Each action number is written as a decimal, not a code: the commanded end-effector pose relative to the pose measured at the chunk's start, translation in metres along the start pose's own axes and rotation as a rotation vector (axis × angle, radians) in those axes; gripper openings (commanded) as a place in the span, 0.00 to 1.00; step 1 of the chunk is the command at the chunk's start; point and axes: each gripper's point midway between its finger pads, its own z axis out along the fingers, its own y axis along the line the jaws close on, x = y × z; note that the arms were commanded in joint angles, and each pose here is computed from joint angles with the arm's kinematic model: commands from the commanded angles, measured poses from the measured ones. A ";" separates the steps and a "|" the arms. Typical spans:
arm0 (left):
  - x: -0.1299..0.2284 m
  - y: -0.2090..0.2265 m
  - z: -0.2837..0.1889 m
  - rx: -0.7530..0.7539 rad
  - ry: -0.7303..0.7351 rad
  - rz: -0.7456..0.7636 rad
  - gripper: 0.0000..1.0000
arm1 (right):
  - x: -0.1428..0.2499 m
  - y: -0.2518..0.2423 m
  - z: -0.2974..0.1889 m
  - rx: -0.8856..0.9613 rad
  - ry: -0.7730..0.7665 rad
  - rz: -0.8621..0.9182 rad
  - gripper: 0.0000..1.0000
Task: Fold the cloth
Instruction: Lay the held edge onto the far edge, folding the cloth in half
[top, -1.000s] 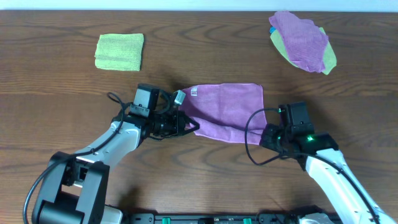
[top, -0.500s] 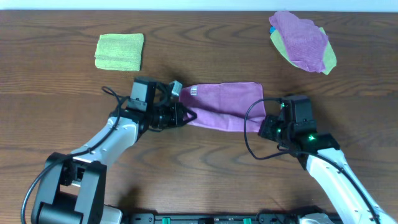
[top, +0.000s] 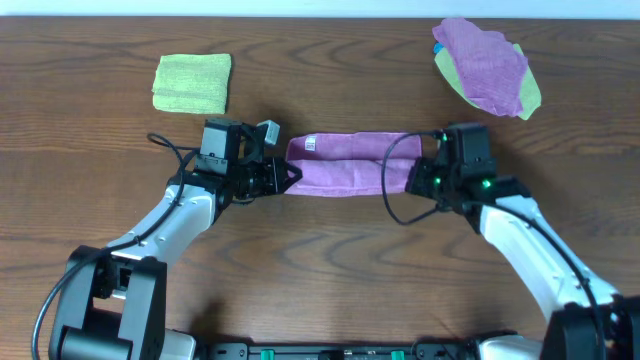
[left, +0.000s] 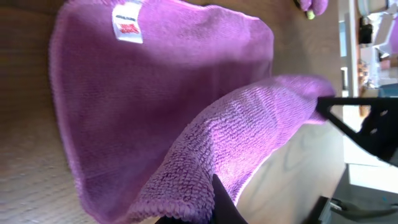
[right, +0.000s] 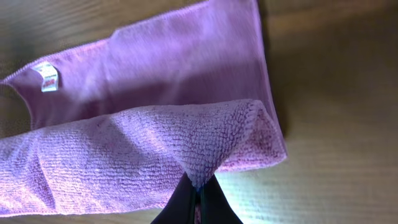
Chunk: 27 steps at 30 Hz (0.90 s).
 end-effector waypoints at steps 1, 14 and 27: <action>-0.012 0.008 -0.001 -0.051 -0.039 0.029 0.06 | -0.008 0.001 0.003 0.003 0.000 -0.027 0.01; -0.041 0.013 0.025 -0.028 -0.008 0.063 0.06 | -0.009 -0.005 0.009 0.036 -0.002 -0.026 0.02; -0.058 0.027 0.028 -0.059 -0.011 0.069 0.06 | -0.023 -0.010 0.027 0.047 -0.041 -0.029 0.02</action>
